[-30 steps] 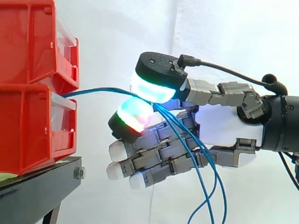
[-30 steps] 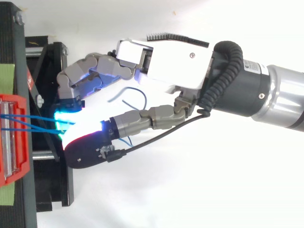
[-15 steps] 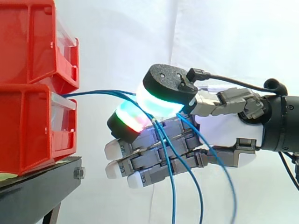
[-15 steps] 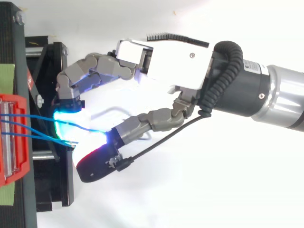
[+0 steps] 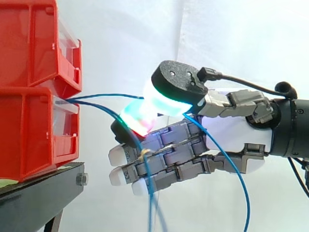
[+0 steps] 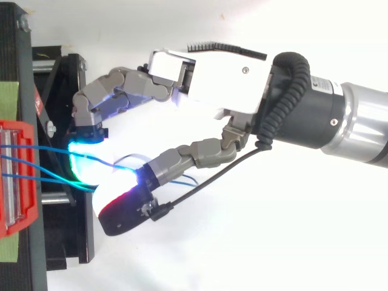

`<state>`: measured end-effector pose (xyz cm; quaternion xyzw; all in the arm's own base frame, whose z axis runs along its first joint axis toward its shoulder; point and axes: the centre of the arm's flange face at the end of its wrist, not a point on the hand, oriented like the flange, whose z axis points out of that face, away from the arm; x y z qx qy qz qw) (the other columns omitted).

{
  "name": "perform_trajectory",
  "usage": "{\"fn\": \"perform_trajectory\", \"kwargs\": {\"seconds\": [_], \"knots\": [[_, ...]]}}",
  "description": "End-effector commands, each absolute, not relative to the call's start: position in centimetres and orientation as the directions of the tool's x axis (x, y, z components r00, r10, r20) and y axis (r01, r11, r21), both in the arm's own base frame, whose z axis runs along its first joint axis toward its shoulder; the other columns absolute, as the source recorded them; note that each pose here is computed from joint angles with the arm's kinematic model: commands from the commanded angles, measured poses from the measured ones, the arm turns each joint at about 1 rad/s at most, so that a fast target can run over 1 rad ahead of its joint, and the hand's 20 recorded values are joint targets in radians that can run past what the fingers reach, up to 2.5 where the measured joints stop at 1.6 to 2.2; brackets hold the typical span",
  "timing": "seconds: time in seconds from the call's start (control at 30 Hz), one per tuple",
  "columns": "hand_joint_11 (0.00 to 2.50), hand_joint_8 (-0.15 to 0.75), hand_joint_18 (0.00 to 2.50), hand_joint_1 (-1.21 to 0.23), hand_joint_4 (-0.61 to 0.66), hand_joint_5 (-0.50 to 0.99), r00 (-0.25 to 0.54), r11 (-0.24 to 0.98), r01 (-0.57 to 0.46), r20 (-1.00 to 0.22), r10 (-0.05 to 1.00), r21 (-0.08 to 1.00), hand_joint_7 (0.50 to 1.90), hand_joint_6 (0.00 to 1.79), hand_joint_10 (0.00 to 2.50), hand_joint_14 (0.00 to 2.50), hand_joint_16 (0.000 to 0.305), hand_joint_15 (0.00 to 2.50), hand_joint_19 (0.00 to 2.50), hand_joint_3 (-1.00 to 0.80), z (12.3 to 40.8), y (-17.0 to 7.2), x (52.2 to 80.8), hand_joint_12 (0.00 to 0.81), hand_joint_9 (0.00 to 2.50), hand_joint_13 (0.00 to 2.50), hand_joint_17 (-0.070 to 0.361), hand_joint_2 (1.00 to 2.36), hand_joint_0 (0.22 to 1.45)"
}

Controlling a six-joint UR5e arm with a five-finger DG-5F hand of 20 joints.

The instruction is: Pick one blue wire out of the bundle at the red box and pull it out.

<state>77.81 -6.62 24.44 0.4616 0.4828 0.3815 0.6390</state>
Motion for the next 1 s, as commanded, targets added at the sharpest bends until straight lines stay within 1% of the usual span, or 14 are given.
{"fn": "perform_trajectory", "kwargs": {"seconds": [0.0,0.07,0.17,0.2,0.27,0.33,0.37,0.4,0.47,0.5,0.73,0.8,0.93,0.97], "knots": [[0.43,0.279,0.49,-0.90,0.06,-0.20,0.241,0.282,-0.043,-0.264,0.934,0.959,0.97,0.85,0.01,0.01,0.067,0.21,0.25,-0.50,24.44,-6.59,77.81,0.453,0.62,0.47,0.150,1.00,0.42],[0.43,0.295,0.51,-0.75,0.08,-0.19,0.242,0.282,-0.041,-0.264,0.934,0.959,0.95,0.85,0.01,0.01,0.070,0.22,0.28,-0.50,24.43,-6.61,77.80,0.468,0.64,0.48,0.156,1.00,0.40],[0.40,0.310,0.50,-0.51,0.09,-0.16,0.242,0.283,-0.040,-0.266,0.933,0.958,0.98,0.80,0.01,0.01,0.069,0.23,0.32,-0.50,24.43,-6.61,77.80,0.469,0.70,0.49,0.156,1.00,0.41],[0.39,0.308,0.49,-0.47,0.09,-0.15,0.244,0.283,-0.040,-0.266,0.933,0.958,0.99,0.78,0.01,0.01,0.069,0.23,0.33,-0.50,24.43,-6.73,77.79,0.465,0.71,0.49,0.154,1.00,0.42],[0.38,0.292,0.45,-0.34,0.09,-0.12,0.243,0.283,-0.042,-0.265,0.933,0.958,1.09,0.71,0.01,0.01,0.064,0.24,0.36,-0.50,24.44,-6.61,77.81,0.445,0.72,0.48,0.145,1.00,0.46],[0.39,0.283,0.42,-0.34,0.06,-0.11,0.243,0.283,-0.043,-0.264,0.933,0.958,1.17,0.68,0.01,0.01,0.061,0.25,0.38,-0.50,24.56,-6.61,77.80,0.429,0.74,0.47,0.137,1.00,0.50],[0.40,0.281,0.40,-0.37,0.06,-0.11,0.243,0.283,-0.042,-0.265,0.933,0.958,1.20,0.68,0.01,0.01,0.059,0.25,0.39,-0.50,24.44,-6.61,77.81,0.419,0.74,0.47,0.132,1.00,0.52],[0.40,0.279,0.40,-0.39,0.06,-0.11,0.243,0.284,-0.043,-0.266,0.933,0.958,1.20,0.69,0.01,0.01,0.058,0.25,0.39,-0.50,24.46,-6.61,77.82,0.417,0.74,0.47,0.131,1.00,0.53],[0.43,0.286,0.41,-0.56,0.09,-0.12,0.243,0.284,-0.043,-0.266,0.933,0.958,1.18,0.74,0.01,0.01,0.056,0.26,0.39,-0.43,24.46,-6.61,77.82,0.415,0.76,0.49,0.126,1.00,0.55],[0.44,0.287,0.41,-0.58,0.09,-0.13,0.242,0.285,-0.040,-0.267,0.933,0.958,1.17,0.76,0.01,0.01,0.056,0.25,0.38,-0.40,24.37,-6.61,77.78,0.415,0.77,0.49,0.126,1.01,0.56],[0.47,0.301,0.44,-0.62,0.11,-0.15,0.243,0.284,-0.041,-0.266,0.933,0.958,1.14,0.83,0.01,0.01,0.056,0.27,0.39,-0.28,24.44,-6.61,77.81,0.418,0.78,0.51,0.126,1.01,0.56],[0.47,0.304,0.45,-0.64,0.12,-0.15,0.243,0.284,-0.043,-0.266,0.933,0.958,1.16,0.83,0.02,0.01,0.056,0.26,0.38,-0.26,24.46,-6.61,77.82,0.419,0.78,0.51,0.126,1.01,0.56],[0.48,0.306,0.46,-0.68,0.13,-0.16,0.243,0.286,-0.043,-0.267,0.932,0.957,1.09,0.84,0.01,0.01,0.057,0.26,0.38,-0.28,24.46,-6.61,77.82,0.421,0.77,0.51,0.127,1.01,0.57],[0.48,0.306,0.47,-0.68,0.14,-0.16,0.243,0.286,-0.041,-0.268,0.932,0.957,1.08,0.84,0.01,0.01,0.057,0.26,0.38,-0.35,24.39,-6.61,77.79,0.422,0.77,0.52,0.129,1.01,0.55]]}}
